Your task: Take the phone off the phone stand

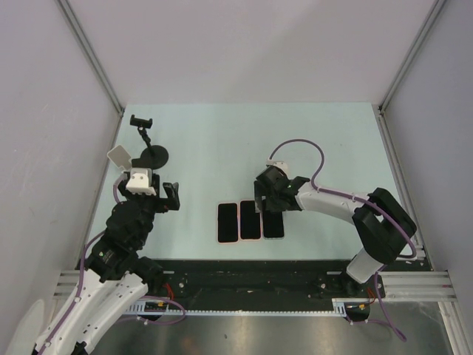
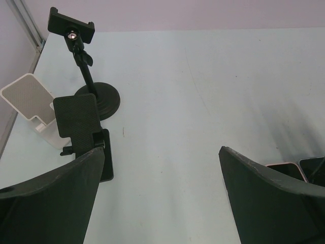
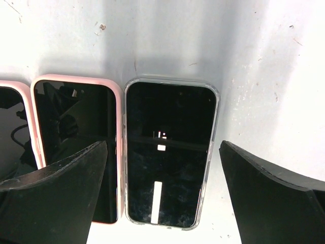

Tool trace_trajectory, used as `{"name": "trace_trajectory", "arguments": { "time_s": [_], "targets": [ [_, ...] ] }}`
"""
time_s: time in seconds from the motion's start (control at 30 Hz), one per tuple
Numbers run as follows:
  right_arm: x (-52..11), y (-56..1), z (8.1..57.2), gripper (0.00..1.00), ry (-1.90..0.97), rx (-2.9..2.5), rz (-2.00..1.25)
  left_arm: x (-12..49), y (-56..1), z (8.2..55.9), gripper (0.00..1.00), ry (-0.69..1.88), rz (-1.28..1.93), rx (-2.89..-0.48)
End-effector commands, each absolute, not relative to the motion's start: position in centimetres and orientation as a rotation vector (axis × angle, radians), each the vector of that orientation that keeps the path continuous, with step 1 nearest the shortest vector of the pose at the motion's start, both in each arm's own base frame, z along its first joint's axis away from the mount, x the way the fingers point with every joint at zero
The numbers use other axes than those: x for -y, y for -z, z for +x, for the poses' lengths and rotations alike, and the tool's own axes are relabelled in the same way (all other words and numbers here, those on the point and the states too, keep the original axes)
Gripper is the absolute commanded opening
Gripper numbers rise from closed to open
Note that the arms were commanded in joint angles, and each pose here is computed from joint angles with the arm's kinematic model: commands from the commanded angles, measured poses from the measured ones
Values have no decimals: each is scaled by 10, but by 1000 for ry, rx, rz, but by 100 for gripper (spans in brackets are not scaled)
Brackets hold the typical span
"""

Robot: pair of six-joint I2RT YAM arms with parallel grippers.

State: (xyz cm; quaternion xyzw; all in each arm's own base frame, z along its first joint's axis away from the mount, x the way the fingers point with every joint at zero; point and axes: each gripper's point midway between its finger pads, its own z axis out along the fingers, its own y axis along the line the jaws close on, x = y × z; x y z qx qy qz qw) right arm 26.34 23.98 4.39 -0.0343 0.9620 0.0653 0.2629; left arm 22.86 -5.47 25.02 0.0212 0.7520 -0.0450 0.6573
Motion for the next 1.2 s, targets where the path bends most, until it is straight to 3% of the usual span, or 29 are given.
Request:
{"name": "trace_trajectory", "arguments": {
  "time_s": [0.0,0.37,0.7,0.93,1.17],
  "targets": [
    [-244,-65,270,97,-228,-2559,-42,53,-256,229,100,90,61,-1675],
    [-231,-48,257,100,-374,-2605,31,51,-258,229,100,91,52,-1667],
    [-257,-45,250,100,-552,-2602,-33,45,-259,229,100,70,17,-1660],
    [-251,-71,253,100,-586,-2545,-50,27,-268,223,100,48,-101,-1615],
    [-176,-143,286,100,-395,-2289,77,-3,-289,207,100,31,-275,-1502]
  ]
}}
